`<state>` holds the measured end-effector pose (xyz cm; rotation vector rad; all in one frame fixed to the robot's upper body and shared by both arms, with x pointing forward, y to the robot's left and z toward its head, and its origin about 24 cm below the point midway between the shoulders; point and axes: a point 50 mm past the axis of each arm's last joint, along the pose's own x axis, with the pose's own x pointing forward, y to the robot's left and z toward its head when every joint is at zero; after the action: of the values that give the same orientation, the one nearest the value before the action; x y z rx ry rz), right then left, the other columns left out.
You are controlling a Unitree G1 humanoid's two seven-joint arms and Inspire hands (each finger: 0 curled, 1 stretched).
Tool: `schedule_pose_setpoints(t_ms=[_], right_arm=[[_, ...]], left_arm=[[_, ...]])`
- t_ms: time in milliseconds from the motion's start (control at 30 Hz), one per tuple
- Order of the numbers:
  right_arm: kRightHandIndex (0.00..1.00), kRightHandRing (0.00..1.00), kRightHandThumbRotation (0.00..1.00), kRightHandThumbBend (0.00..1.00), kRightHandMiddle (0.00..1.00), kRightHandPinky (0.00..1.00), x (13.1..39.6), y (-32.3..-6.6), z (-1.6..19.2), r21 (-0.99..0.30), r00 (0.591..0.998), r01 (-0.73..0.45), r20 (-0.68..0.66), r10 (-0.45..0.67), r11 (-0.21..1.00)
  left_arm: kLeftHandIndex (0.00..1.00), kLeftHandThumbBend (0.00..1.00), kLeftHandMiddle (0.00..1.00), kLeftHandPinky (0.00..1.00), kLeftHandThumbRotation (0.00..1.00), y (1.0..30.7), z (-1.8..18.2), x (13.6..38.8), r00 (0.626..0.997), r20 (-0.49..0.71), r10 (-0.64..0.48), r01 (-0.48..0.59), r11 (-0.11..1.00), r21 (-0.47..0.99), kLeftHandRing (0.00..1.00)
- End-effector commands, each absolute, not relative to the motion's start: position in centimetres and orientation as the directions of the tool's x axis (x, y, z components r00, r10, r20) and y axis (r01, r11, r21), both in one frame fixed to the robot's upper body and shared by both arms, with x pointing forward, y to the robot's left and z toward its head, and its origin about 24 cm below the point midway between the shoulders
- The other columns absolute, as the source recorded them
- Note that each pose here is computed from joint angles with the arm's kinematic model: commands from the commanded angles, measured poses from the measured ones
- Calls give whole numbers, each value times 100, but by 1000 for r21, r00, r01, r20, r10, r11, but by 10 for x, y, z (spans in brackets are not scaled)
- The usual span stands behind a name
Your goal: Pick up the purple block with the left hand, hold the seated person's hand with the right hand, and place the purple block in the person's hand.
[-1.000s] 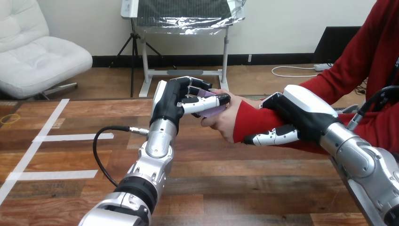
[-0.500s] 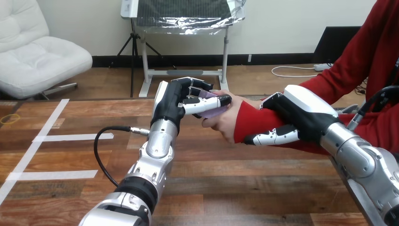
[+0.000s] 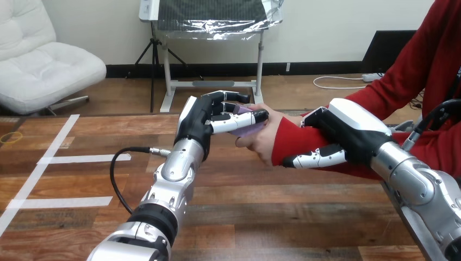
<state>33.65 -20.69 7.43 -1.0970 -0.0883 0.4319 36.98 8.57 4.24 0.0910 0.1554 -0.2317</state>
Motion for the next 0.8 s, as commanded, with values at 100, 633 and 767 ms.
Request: schedule_pose_setpoints(t_ms=[100, 633, 767], right_arm=[[44, 34, 48, 76, 40, 30, 351, -189, 112, -879, 895, -204, 11, 447, 431], [60, 47, 64, 89, 54, 38, 347, -197, 111, -909, 897, -219, -45, 440, 354], [65, 53, 70, 94, 60, 43, 346, -199, 110, -915, 898, -218, -53, 437, 338]], left_arm=[[73, 69, 74, 63, 47, 74, 63, 375, 954, -71, -292, 296, 954, 44, 71], [77, 65, 78, 71, 75, 93, 67, 368, 959, 41, -280, 276, 958, 82, 77], [78, 70, 79, 74, 82, 98, 69, 366, 957, 75, -280, 271, 957, 103, 78]])
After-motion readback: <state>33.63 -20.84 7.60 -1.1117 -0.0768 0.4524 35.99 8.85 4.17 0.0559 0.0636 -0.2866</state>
